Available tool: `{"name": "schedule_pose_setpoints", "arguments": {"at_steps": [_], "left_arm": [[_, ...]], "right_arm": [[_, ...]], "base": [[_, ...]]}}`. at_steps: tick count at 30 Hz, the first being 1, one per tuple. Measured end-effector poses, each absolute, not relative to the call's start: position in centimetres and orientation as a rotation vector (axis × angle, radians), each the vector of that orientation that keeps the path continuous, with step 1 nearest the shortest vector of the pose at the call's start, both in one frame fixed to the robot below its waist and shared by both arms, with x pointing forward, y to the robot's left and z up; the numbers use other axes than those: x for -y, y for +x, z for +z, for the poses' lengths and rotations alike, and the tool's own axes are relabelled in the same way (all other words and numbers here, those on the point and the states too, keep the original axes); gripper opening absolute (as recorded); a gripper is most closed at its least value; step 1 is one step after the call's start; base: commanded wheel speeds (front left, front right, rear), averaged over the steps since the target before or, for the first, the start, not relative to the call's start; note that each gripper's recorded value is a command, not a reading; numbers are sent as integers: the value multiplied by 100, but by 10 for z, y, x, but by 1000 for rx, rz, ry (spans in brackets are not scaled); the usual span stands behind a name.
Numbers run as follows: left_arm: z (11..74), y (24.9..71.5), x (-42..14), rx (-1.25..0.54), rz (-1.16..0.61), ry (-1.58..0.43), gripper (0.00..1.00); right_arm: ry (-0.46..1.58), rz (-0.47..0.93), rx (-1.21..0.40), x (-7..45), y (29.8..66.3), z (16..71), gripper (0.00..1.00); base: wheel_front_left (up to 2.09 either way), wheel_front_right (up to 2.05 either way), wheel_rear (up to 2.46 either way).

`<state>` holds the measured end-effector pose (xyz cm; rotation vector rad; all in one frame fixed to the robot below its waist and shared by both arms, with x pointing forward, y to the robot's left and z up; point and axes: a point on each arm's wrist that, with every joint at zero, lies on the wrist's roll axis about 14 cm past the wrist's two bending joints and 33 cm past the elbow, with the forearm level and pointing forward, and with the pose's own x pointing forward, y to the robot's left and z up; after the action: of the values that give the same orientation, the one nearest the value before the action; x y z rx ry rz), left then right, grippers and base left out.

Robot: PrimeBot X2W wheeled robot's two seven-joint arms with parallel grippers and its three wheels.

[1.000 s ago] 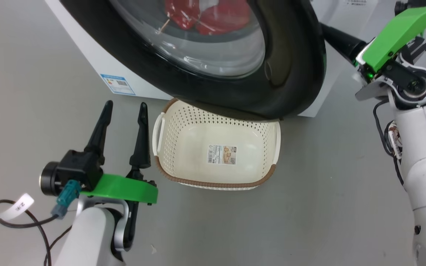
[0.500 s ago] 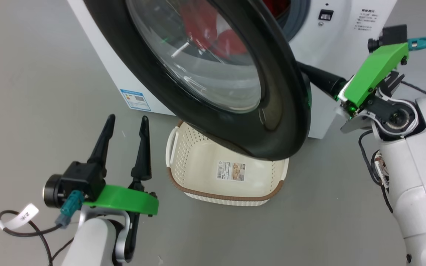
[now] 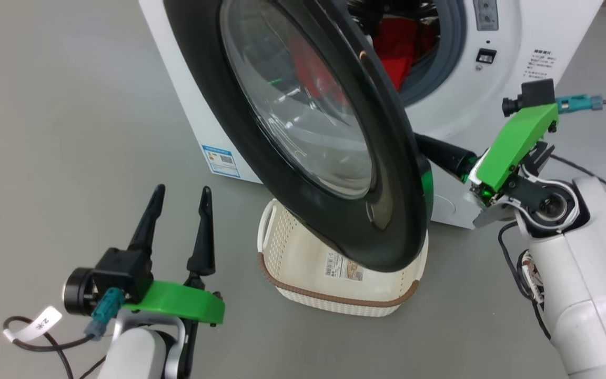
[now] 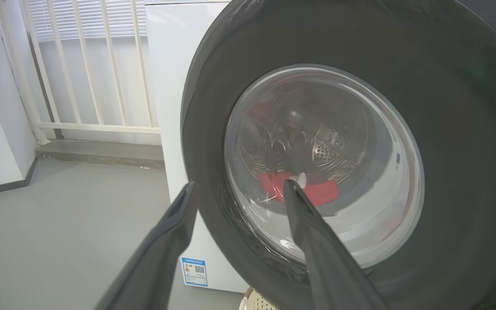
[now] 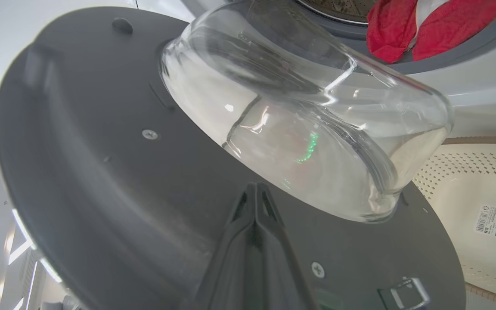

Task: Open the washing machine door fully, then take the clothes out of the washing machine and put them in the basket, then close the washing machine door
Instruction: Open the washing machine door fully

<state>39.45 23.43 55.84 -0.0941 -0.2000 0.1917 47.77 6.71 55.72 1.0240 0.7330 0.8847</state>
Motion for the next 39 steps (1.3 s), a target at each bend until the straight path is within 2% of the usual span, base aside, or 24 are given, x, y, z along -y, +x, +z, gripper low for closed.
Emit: {"name": "schedule_pose_setpoints", "arguments": {"at_steps": [28,39], "left_arm": [[572,354,-268,244,302,-74,100],[570,333,-285,241,364,-69,100]], "right_arm": [[974,1094,-849,-120,405,555,0],[963,1171,-894,-147,388,559,0]], "base": [[0,0,0],[0,0,0]]}}
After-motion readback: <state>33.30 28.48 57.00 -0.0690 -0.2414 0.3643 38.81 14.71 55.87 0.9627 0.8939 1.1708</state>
